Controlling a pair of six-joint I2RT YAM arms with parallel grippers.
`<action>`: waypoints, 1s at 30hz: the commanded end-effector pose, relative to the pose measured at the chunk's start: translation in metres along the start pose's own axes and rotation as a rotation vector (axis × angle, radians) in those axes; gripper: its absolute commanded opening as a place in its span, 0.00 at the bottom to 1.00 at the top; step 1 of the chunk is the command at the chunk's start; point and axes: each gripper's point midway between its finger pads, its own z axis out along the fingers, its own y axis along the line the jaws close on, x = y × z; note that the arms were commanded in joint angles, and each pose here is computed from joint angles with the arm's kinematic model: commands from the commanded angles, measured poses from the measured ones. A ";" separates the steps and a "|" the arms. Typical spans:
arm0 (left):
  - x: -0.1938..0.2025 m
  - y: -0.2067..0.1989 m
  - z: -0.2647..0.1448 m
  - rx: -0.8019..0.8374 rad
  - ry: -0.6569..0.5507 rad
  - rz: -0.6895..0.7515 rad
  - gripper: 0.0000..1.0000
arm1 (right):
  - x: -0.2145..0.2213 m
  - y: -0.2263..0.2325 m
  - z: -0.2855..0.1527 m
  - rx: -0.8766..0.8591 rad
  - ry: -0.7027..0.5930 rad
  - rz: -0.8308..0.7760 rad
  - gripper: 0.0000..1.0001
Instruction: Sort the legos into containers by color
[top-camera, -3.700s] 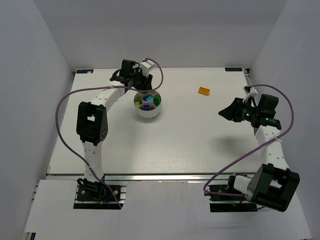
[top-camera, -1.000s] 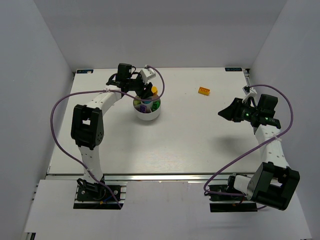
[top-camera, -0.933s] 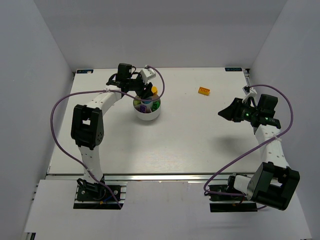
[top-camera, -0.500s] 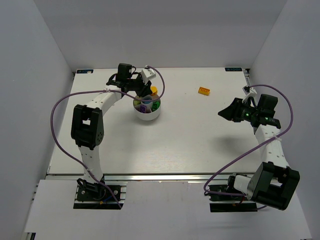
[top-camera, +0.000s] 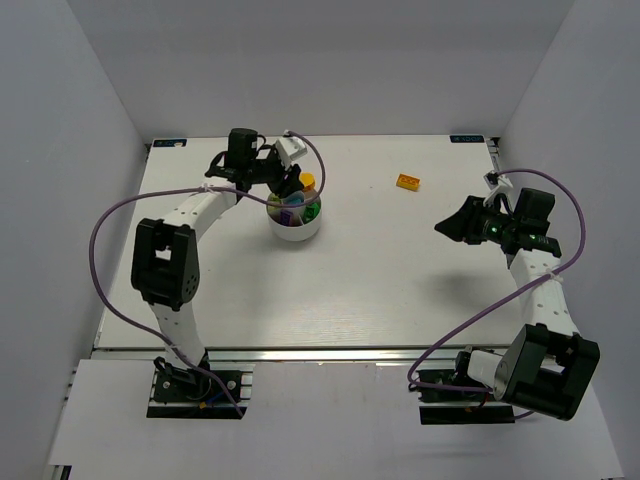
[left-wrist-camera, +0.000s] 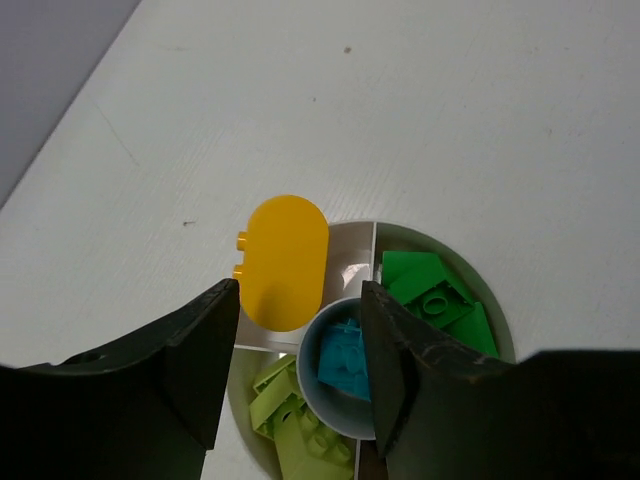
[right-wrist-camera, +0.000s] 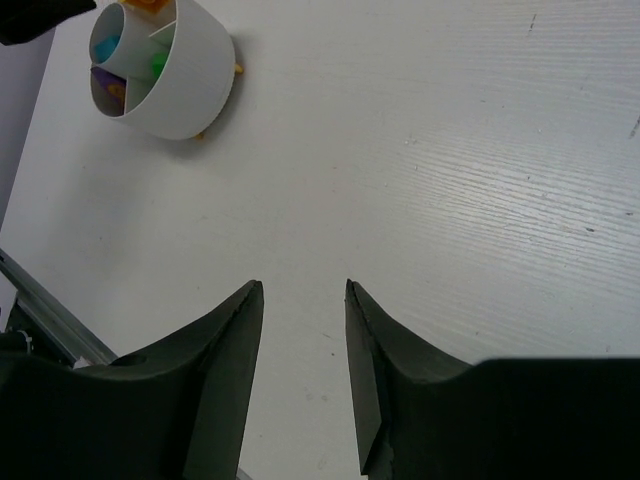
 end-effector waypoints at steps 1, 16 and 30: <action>-0.062 0.014 -0.036 -0.091 -0.130 0.088 0.62 | -0.002 0.006 0.003 -0.041 -0.003 -0.052 0.45; -0.092 -0.015 -0.115 -0.275 -0.255 -0.295 0.85 | -0.031 0.088 0.107 -0.343 0.236 -0.138 0.73; -0.031 -0.087 -0.210 -0.519 -0.288 -0.312 0.98 | -0.071 0.163 0.272 -0.508 0.290 -0.074 0.82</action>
